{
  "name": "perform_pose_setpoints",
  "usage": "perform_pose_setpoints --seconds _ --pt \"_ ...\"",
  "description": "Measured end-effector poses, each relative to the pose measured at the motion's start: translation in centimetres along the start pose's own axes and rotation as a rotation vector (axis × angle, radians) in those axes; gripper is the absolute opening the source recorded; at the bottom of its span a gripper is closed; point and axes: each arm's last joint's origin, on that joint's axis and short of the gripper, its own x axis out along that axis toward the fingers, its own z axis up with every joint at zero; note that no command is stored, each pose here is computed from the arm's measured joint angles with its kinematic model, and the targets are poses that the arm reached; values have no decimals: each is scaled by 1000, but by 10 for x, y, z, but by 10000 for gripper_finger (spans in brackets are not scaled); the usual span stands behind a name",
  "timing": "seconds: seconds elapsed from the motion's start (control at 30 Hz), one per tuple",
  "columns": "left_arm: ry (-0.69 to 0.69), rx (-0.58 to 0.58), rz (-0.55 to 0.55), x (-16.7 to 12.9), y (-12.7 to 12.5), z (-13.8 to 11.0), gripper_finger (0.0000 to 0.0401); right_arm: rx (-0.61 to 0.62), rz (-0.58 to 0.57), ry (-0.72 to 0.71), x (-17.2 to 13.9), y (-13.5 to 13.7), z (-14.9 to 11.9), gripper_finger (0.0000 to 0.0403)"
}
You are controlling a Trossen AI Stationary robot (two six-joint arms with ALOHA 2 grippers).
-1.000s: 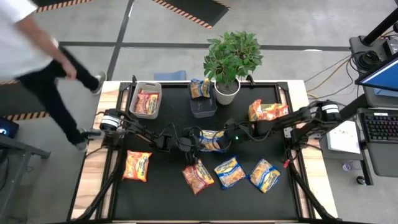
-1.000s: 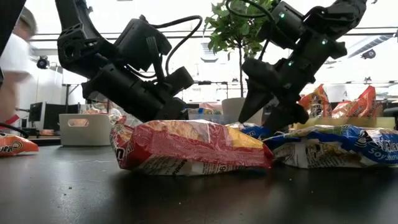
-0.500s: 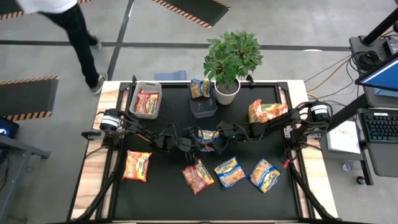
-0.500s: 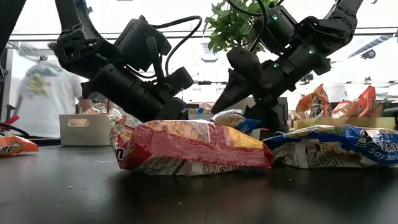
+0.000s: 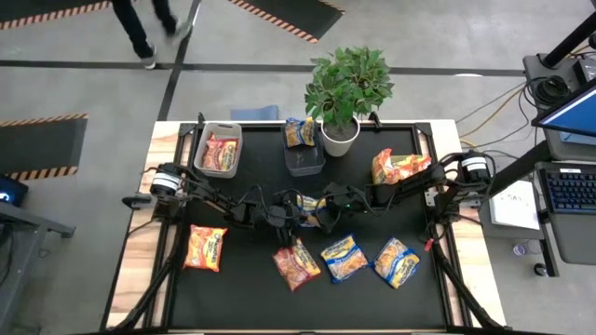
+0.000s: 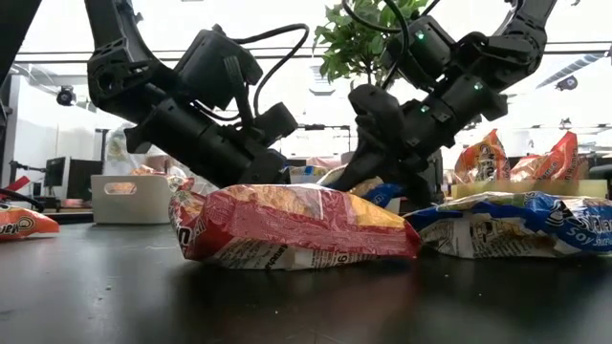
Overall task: Sort Maruchan noodles
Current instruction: Put the blue noodle pack into the black bin
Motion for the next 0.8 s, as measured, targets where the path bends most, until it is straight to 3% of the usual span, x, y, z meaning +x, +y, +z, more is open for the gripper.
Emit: perform_pose_setpoints --seconds 0.27,0.5,0.67,0.8 --pt "6 42 -6 -11 1 12 0 -65 21 -20 -8 5 6 77" --pt "-26 103 -8 -43 6 41 0 -175 47 -57 -20 10 12 63" --pt "-160 130 -16 -77 13 63 0 -252 67 -93 -33 11 14 64" --pt "-347 93 -44 -102 18 75 0 -311 62 -184 -45 8 12 64"
